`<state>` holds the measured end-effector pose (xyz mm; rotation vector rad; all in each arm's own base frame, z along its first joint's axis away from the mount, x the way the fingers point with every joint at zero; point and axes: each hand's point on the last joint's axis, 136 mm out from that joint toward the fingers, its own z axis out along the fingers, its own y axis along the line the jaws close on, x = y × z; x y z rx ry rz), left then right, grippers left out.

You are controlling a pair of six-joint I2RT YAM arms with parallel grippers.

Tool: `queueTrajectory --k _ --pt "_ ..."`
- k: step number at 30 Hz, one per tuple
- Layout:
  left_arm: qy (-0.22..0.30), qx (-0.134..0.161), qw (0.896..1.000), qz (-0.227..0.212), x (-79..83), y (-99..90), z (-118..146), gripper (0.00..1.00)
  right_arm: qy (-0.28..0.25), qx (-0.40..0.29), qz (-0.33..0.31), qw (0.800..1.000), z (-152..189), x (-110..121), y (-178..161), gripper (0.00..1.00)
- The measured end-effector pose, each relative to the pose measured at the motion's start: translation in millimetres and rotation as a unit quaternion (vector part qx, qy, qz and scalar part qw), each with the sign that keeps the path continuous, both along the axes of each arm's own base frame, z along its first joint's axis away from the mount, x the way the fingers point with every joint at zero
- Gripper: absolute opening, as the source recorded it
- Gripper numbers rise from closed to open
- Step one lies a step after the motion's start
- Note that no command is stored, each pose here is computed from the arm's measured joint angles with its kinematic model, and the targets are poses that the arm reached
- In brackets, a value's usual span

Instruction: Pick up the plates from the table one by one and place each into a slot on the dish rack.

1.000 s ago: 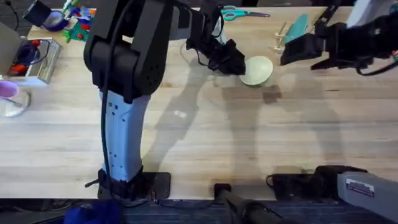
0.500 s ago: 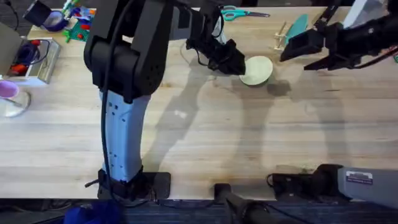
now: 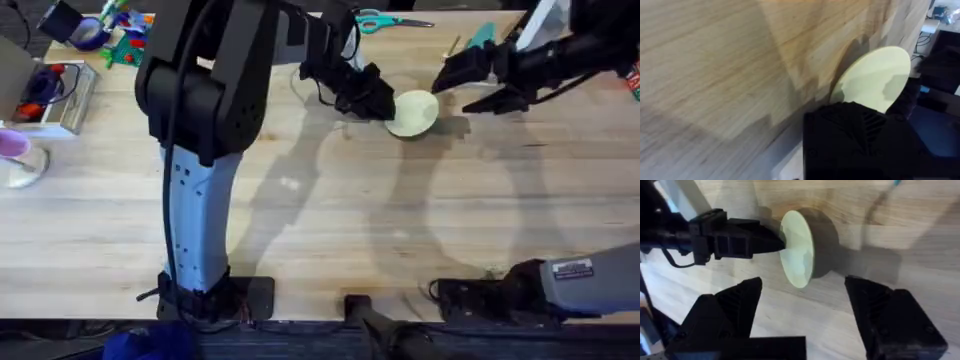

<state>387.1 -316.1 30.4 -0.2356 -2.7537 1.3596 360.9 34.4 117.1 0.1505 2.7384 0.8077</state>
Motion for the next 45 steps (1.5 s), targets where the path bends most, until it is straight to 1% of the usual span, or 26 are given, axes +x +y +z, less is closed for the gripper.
queueTrajectory --k 4,7,10,14,17,23,26,30,36,37,38,39,45 --pt "0.0 0.0 1.0 0.0 0.0 0.0 0.0 0.042 0.032 0.012 -0.003 0.999 -20.1 0.5 1.6 0.988" --pt "0.0 0.0 1.0 0.0 0.0 0.0 0.0 0.042 0.044 0.018 -0.009 0.999 -32.4 4.5 1.6 0.988" --pt "0.0 0.0 1.0 0.0 0.0 0.0 0.0 0.042 0.041 0.02 -0.016 0.999 -38.3 11.6 0.9 0.99" --pt "0.0 0.0 1.0 0.0 0.1 0.0 0.0 0.042 0.019 0.019 -0.017 0.999 -36.3 23.0 3.2 0.992" --pt "0.0 0.0 1.0 0.0 0.0 0.0 0.0 0.042 0.011 0.021 -0.015 1.0 -34.9 27.5 9.7 0.992" --pt "0.0 0.0 1.0 0.0 0.1 0.0 0.0 0.042 0.016 0.025 -0.002 1.0 -37.3 27.2 25.7 0.992" --pt "0.0 0.0 1.0 0.0 0.1 0.0 0.0 0.042 0.026 0.026 0.006 0.999 -44.9 25.9 31.9 0.992" --pt "0.0 0.0 1.0 0.0 0.0 0.0 0.0 0.042 0.04 0.029 0.004 0.999 -53.3 24.6 33.1 0.992" --pt "0.0 0.0 1.0 0.0 0.1 0.0 0.0 0.042 0.044 0.031 0.003 0.999 -53.8 23.7 33.3 0.991" --pt "0.0 0.0 1.0 0.0 0.1 0.0 0.0 0.042 0.044 0.031 0.003 0.999 -53.8 23.7 33.4 0.987" --pt "0.0 0.0 1.0 0.0 0.1 0.0 0.0 0.042 0.044 0.032 0.002 0.999 -53.6 23.7 33.6 0.943" --pt "0.0 0.0 1.0 0.0 0.1 0.0 0.0 0.042 0.044 0.032 0.002 0.999 -53.6 23.7 33.6 0.925" --pt "0.0 0.0 1.0 0.0 0.1 0.0 0.0 0.042 0.045 0.032 0.002 0.998 -53.6 23.6 33.7 0.854"
